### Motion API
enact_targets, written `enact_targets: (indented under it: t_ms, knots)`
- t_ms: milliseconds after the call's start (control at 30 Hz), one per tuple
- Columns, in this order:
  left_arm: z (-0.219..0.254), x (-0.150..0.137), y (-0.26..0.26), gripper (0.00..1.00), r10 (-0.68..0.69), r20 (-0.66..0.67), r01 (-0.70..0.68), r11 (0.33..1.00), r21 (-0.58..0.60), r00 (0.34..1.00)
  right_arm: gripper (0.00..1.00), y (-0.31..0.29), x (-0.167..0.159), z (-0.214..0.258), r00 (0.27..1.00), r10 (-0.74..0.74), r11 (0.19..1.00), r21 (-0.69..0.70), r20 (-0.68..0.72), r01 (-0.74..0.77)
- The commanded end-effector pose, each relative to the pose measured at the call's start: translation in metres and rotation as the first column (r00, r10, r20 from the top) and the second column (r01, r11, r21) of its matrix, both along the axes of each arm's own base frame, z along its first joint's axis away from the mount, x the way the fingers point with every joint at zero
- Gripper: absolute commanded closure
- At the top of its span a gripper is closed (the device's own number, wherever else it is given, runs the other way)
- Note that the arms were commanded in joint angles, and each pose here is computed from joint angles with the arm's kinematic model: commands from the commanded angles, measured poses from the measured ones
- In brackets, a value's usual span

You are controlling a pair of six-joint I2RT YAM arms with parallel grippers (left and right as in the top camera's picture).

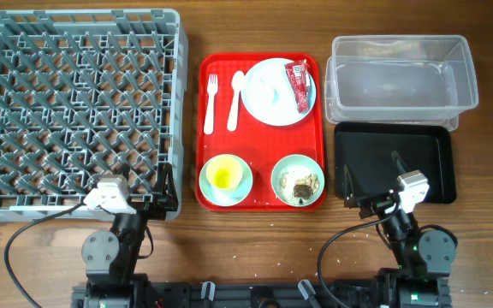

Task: Sort waste into correct bins and load items into the dishwasher rack
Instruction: 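Move the right gripper toward the yellow cup on the red tray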

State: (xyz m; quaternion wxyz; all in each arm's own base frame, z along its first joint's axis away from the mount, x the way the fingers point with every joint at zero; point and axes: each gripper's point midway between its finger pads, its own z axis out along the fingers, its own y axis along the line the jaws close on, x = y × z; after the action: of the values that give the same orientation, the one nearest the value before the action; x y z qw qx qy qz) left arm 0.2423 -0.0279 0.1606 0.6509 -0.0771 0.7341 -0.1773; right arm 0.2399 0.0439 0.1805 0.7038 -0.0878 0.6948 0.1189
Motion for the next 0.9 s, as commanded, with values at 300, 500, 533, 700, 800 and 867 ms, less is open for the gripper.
enact_targets:
  t_ms: [300,500,533,700,800,867]
  knots:
    - [-0.002,0.001,0.003,0.0,0.012,0.002,-0.012,1.0,0.024,1.0,0.0,-0.002,0.0,0.001,1.0,-0.012,1.0,0.004,0.008,0.012]
    - [-0.002,0.0,-0.001,0.0,-0.007,0.002,0.007,1.0,0.018,1.0,0.0,-0.001,0.0,0.001,1.0,0.0,0.992,0.123,-0.028,0.004]
    - [-0.002,0.0,-0.001,0.0,-0.01,0.002,0.01,1.0,0.018,1.0,0.0,-0.001,0.0,0.001,1.0,0.0,0.992,0.129,-0.03,0.004]
    - [0.022,-0.002,-0.011,0.0,-0.062,0.072,0.065,0.997,-0.035,0.995,0.0,0.008,-0.006,0.016,0.997,0.065,0.973,0.225,-0.046,-0.053]
    - [0.068,-0.011,-0.012,0.0,-0.067,0.124,0.071,0.997,-0.031,0.99,0.0,0.009,-0.017,0.081,0.998,0.064,0.974,0.22,-0.022,-0.058]
    - [0.093,-0.014,-0.014,0.0,-0.082,0.037,0.084,0.996,-0.038,0.996,0.0,0.009,-0.019,0.117,0.993,0.065,0.972,0.232,-0.101,-0.04]
